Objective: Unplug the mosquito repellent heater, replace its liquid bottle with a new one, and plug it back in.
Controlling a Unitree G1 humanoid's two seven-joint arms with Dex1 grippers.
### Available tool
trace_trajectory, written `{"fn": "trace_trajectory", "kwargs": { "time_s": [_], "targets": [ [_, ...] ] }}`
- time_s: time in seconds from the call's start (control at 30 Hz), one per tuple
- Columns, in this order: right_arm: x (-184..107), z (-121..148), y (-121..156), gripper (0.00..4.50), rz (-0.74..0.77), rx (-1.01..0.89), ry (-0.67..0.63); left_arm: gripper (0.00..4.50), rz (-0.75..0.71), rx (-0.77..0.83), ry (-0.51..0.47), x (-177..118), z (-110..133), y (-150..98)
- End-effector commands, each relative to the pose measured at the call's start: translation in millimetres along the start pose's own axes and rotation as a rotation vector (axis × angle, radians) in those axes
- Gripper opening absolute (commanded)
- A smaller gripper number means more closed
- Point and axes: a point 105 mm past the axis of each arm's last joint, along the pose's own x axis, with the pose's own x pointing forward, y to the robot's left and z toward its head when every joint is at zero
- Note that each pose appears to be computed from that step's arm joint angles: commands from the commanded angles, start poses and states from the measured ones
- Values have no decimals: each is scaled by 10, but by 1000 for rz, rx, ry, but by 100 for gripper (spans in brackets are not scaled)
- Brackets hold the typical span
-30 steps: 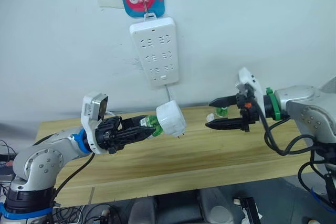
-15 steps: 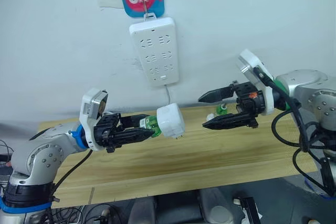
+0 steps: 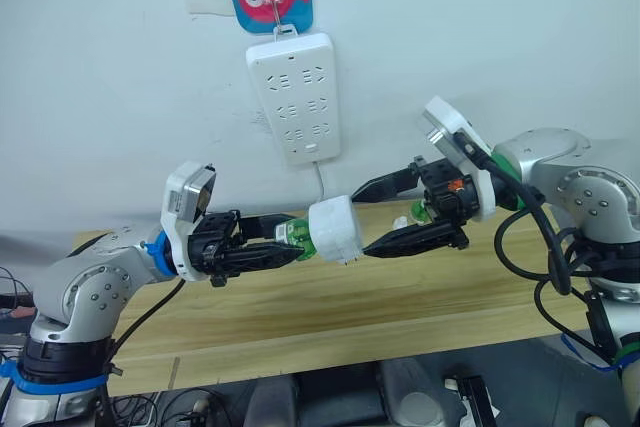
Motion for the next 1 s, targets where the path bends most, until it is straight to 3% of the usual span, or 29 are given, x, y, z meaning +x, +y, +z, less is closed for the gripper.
{"fn": "trace_trajectory", "kwargs": {
  "time_s": [0.03,0.4,0.5,0.6,1.0],
  "targets": [
    [51,88,75,449,19,-65,2,228,-31,31,-14,32,55,-26],
    [171,83,52,449,-8,-76,-6,228,-41,32,-32,85,76,3],
    [175,81,64,395,-6,-75,-6,228,-43,29,-31,88,69,-5],
    [177,80,78,298,-2,-76,-5,228,-45,27,-32,91,66,-13],
    [178,88,100,297,10,-81,-10,228,-18,-9,-16,86,56,9]
  ]
}}
